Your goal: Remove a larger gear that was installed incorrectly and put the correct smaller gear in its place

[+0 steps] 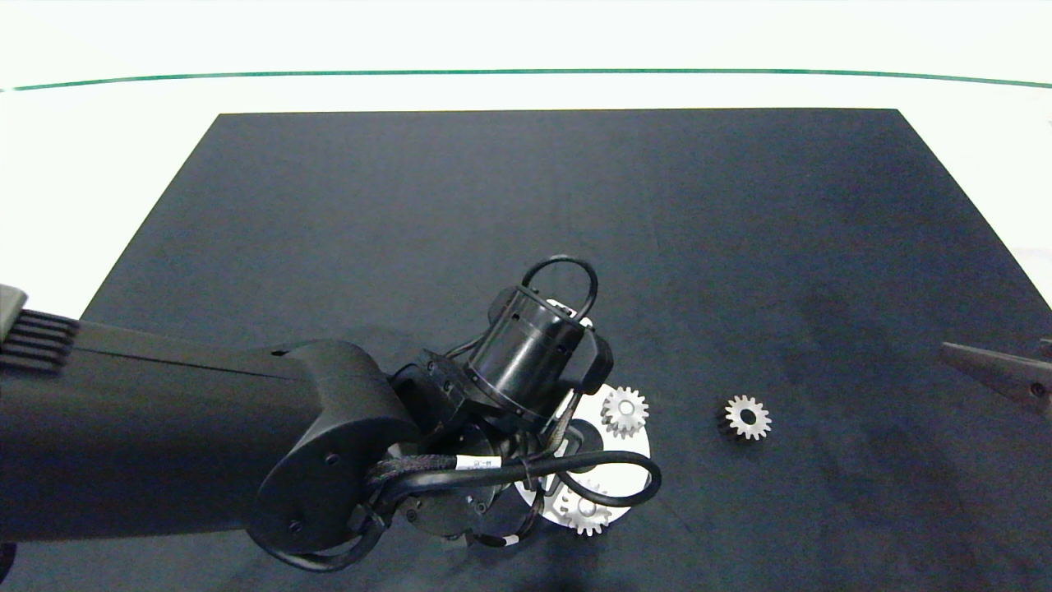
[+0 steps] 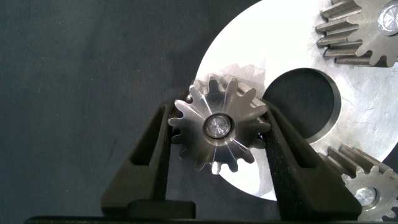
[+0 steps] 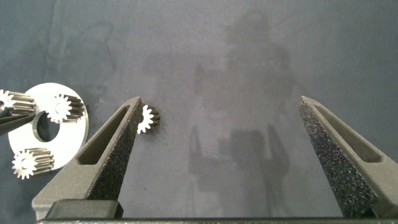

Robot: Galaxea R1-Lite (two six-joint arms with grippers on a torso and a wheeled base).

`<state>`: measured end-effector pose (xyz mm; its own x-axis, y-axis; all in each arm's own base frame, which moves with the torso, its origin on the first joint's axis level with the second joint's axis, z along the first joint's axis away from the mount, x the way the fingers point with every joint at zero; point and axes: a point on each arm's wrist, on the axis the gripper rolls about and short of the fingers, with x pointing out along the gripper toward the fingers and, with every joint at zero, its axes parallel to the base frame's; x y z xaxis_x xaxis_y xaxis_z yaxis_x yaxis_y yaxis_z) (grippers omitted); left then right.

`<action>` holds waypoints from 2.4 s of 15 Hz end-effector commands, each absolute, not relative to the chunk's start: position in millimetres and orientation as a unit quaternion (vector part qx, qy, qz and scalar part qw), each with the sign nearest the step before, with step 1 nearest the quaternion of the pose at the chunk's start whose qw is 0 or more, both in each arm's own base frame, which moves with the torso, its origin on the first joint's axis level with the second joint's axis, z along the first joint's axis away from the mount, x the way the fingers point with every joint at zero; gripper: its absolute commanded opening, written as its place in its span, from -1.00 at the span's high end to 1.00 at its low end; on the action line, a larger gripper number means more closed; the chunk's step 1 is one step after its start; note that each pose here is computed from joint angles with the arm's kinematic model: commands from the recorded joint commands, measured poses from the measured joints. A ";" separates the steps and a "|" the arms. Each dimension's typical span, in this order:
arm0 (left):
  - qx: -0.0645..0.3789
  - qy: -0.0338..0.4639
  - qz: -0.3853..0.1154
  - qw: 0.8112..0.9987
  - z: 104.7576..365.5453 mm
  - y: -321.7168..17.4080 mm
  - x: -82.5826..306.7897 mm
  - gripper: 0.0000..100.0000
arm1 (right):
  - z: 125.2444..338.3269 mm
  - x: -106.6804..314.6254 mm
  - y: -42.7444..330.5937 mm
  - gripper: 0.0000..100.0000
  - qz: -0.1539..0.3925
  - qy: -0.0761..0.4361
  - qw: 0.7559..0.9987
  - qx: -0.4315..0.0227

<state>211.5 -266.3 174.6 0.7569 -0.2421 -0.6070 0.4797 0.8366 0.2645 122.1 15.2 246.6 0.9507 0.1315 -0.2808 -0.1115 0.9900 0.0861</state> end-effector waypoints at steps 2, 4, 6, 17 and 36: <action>0.210 0.291 -0.195 0.913 171.9 -266.7 212.8 0.24 | 246.1 122.9 15.4 -1.00 0.063 0.146 0.987 0.035; 0.209 0.290 -0.195 0.913 172.3 -266.9 212.9 0.33 | 246.1 123.4 15.4 -1.00 0.063 0.146 0.987 0.035; 0.208 0.288 -0.195 0.914 173.5 -267.3 213.2 0.38 | 246.1 123.4 15.4 -1.00 0.062 0.146 0.987 0.035; 0.204 0.283 -0.197 0.916 185.5 -264.8 211.3 0.38 | 245.8 124.1 15.7 -1.00 0.064 0.147 0.986 0.035; 0.178 0.285 -0.136 0.932 238.4 -200.7 211.7 0.38 | 247.3 121.4 15.5 -1.00 0.064 0.143 0.987 0.035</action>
<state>212.0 -211.9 233.1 0.7893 -0.1688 -0.5904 0.3825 0.8873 0.2577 122.3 15.6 247.1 0.9509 0.1347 -0.2788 -0.1149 0.9896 0.0862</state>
